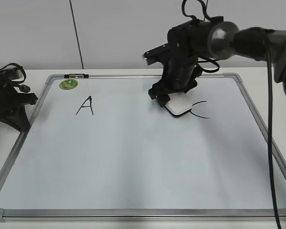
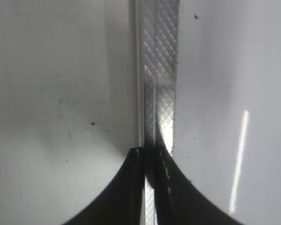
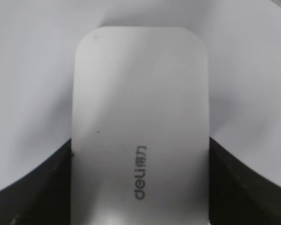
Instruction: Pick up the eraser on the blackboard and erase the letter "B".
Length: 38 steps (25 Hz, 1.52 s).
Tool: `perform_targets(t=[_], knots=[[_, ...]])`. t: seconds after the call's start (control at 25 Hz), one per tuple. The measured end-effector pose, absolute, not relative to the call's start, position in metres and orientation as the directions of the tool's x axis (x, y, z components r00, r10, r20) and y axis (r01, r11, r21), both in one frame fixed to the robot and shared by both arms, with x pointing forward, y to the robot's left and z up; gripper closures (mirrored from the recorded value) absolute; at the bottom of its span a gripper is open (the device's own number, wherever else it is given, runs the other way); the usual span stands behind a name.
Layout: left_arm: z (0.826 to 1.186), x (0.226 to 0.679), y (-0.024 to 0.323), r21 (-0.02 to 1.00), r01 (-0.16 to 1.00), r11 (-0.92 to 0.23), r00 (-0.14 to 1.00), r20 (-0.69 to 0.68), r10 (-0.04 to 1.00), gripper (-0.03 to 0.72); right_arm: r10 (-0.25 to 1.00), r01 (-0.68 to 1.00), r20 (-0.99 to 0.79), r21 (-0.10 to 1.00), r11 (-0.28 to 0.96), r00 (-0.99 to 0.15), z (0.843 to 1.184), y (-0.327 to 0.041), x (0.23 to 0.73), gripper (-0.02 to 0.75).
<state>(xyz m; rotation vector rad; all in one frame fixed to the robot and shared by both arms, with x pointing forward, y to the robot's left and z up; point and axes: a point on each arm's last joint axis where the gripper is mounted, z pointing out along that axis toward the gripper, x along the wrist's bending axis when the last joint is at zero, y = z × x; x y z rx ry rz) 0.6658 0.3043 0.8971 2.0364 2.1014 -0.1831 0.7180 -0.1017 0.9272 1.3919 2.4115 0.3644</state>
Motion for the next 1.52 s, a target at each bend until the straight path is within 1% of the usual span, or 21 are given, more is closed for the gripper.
perform_targets(t=[0.08, 0.28, 0.4, 0.6, 0.8, 1.0, 1.12, 1.24, 1.32, 1.44, 1.52], knots=[[0.897, 0.666, 0.304, 0.056, 0.998, 0.038, -0.024, -0.235, 0.972, 0.653, 0.872, 0.796, -0.161, 0.359, 0.488, -0.462, 0.939, -0.106, 0.714, 0.202], [0.897, 0.666, 0.304, 0.056, 0.998, 0.038, -0.024, -0.235, 0.972, 0.652, 0.876, 0.785, -0.181, 0.391, 0.481, -0.446, 0.99, -0.114, 0.703, 0.202], [0.896, 0.666, 0.304, 0.054, 0.998, 0.038, -0.024, -0.235, 0.972, 0.651, 0.881, 0.797, -0.183, 0.374, 0.473, -0.437, 1.002, -0.12, 0.699, 0.202], [0.896, 0.666, 0.304, 0.054, 0.998, 0.038, -0.024, -0.235, 0.972, 0.65, 0.894, 0.835, -0.184, 0.32, 0.448, -0.409, 1.001, -0.138, 0.699, 0.202], [0.897, 0.666, 0.304, 0.056, 0.998, 0.038, -0.024, -0.235, 0.972, 0.649, 0.912, 0.869, -0.19, 0.285, 0.405, -0.363, 1.006, -0.171, 0.691, 0.202], [0.897, 0.666, 0.304, 0.056, 0.998, 0.038, -0.024, -0.235, 0.972, 0.648, 0.936, 0.884, -0.18, 0.313, 0.346, -0.303, 1.01, -0.212, 0.67, 0.202], [0.897, 0.666, 0.304, 0.056, 0.998, 0.038, -0.024, -0.235, 0.972, 0.648, 0.959, 0.892, -0.142, 0.353, 0.281, -0.246, 1.008, -0.239, 0.651, 0.202], [0.897, 0.666, 0.304, 0.056, 0.998, 0.038, -0.024, -0.235, 0.972, 0.647, 0.979, 0.906, -0.084, 0.372, 0.202, -0.184, 0.994, -0.258, 0.633, 0.202], [0.897, 0.666, 0.304, 0.056, 0.998, 0.038, -0.024, -0.235, 0.972, 0.647, 0.989, 0.921, -0.052, 0.36, 0.151, -0.142, 0.98, -0.27, 0.623, 0.202], [0.897, 0.666, 0.304, 0.054, 0.998, 0.038, -0.024, -0.235, 0.972, 0.647, 0.993, 0.929, -0.03, 0.35, 0.121, -0.118, 0.967, -0.274, 0.618, 0.202], [0.897, 0.666, 0.304, 0.054, 0.998, 0.038, -0.024, -0.235, 0.972, 0.647, 0.993, 0.925, -0.022, 0.362, 0.113, -0.113, 0.967, -0.273, 0.618, 0.202]])
